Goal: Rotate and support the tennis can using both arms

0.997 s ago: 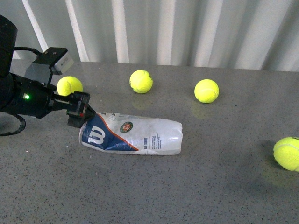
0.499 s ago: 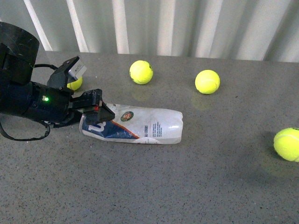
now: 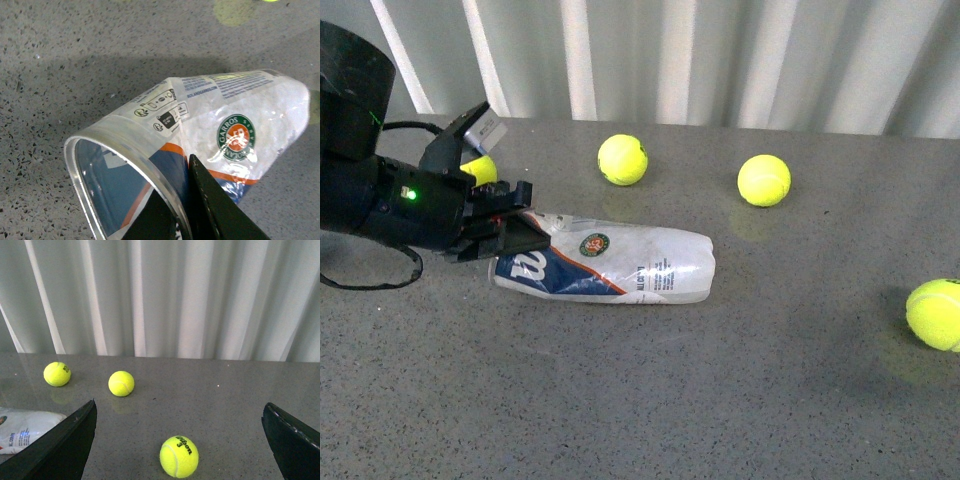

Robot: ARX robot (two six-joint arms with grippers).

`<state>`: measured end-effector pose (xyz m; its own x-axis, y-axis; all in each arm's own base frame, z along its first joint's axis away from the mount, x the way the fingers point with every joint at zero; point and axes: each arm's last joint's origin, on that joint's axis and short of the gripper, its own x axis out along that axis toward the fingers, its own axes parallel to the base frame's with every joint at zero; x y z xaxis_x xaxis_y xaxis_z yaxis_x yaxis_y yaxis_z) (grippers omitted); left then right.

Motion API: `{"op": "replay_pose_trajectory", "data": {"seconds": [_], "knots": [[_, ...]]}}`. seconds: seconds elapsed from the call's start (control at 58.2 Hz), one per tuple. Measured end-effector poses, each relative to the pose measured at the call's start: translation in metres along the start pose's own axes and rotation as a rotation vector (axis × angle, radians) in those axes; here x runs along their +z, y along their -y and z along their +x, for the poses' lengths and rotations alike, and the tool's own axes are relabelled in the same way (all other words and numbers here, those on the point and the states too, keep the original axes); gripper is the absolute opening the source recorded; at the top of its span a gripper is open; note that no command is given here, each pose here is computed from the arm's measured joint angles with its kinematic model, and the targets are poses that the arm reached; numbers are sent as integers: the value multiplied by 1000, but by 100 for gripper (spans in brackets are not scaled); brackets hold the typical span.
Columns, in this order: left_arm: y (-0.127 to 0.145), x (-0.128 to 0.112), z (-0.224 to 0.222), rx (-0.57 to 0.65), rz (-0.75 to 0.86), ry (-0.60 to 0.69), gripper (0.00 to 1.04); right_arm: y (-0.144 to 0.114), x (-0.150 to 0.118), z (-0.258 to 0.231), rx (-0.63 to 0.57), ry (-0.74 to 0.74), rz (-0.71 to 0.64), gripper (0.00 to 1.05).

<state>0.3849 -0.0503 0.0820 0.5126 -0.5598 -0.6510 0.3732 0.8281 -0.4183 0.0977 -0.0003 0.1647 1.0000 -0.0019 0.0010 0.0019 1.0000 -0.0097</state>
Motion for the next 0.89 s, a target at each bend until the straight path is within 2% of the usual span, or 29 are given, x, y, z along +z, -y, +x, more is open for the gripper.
{"op": "replay_pose_trajectory", "data": {"seconds": [0.223, 0.309, 0.344, 0.481, 0.653, 0.774, 0.894], "knots": [[30, 42, -52, 93, 229, 10, 4, 0, 0, 0, 0, 0, 0, 97], [49, 60, -77, 142, 386, 14, 4, 0, 0, 0, 0, 0, 0, 97], [61, 68, -89, 160, 497, 12, 4, 0, 0, 0, 0, 0, 0, 97], [104, 86, -123, 168, 813, 2, 4, 0, 0, 0, 0, 0, 0, 97], [140, 86, -137, 215, 1247, -103, 4, 0, 0, 0, 0, 0, 0, 97], [149, 81, -131, 238, 1433, -160, 4, 0, 0, 0, 0, 0, 0, 97], [153, 79, -120, 292, 1533, -154, 4, 0, 0, 0, 0, 0, 0, 97]]}}
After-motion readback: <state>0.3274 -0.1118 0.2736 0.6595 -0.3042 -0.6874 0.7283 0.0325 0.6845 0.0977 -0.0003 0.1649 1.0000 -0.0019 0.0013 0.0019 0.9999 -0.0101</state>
